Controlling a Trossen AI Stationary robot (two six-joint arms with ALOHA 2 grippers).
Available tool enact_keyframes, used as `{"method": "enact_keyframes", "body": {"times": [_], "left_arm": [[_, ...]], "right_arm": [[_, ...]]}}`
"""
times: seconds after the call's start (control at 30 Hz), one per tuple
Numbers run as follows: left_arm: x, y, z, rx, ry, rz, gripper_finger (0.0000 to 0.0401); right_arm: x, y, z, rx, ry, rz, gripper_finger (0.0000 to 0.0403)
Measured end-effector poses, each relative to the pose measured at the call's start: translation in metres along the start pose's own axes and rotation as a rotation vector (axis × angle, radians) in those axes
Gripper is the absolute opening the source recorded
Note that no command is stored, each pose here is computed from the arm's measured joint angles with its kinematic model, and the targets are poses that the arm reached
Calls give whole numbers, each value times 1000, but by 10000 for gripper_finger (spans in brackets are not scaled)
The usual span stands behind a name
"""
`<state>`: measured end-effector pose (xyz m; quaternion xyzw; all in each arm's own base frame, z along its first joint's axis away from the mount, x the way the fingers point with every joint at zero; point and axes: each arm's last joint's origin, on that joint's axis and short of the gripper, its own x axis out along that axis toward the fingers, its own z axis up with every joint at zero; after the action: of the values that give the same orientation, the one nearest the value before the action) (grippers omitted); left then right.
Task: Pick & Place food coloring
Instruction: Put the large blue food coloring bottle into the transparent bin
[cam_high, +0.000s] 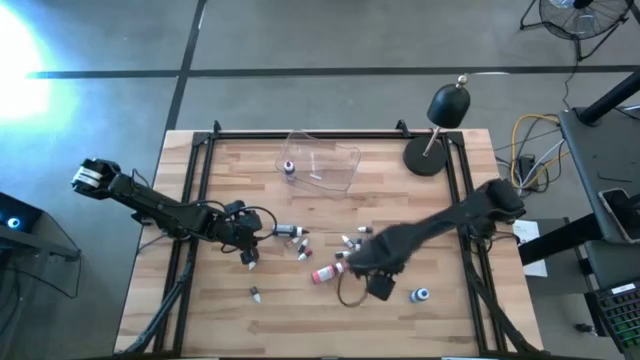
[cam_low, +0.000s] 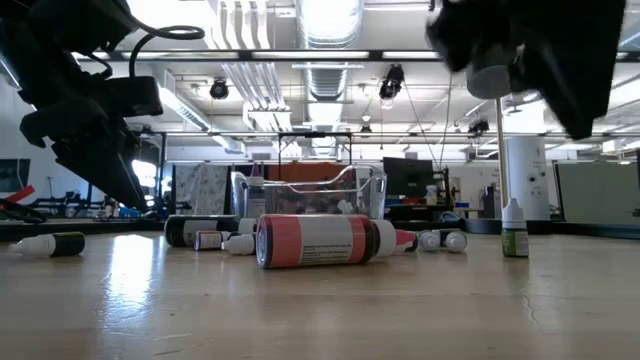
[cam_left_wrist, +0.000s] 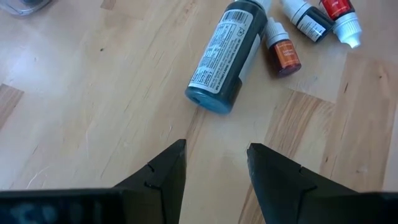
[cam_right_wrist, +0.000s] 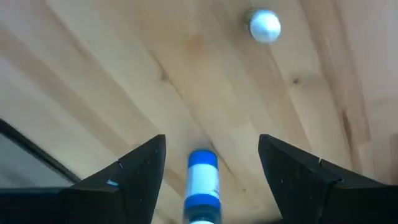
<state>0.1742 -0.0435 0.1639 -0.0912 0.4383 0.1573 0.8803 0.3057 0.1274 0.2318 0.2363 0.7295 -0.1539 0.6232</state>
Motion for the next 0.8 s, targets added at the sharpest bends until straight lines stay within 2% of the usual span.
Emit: {"method": "enact_keyframes", "body": {"times": [0.1, 0.27, 0.33, 0.43, 0.5, 0.57, 0.7, 0.8], "left_arm": [[0, 0, 0, 3, -1, -1, 147], [0, -2, 3, -36, -22, -35, 147], [0, -4, 5, -92, -24, -71, 147], [0, -5, 6, -201, -16, -106, 147], [0, -5, 7, -286, -16, -113, 147], [0, -4, 9, -375, -20, -118, 147], [-2, -6, 13, -486, -15, -139, 147], [-3, -8, 16, -497, -10, -161, 147]], "right_arm": [[-10, 9, -24, 38, -48, 4, 245], [-26, 9, -69, 236, -137, 20, 237], [-31, 3, -85, 351, -166, 14, 235], [-34, -15, -106, 586, -165, 7, 236], [-35, -26, -114, 735, -163, 46, 236], [-35, -36, -118, 831, -158, 100, 235], [-30, -44, -120, 860, -142, 221, 239], [-20, -48, -123, 858, -80, 189, 244]]}}
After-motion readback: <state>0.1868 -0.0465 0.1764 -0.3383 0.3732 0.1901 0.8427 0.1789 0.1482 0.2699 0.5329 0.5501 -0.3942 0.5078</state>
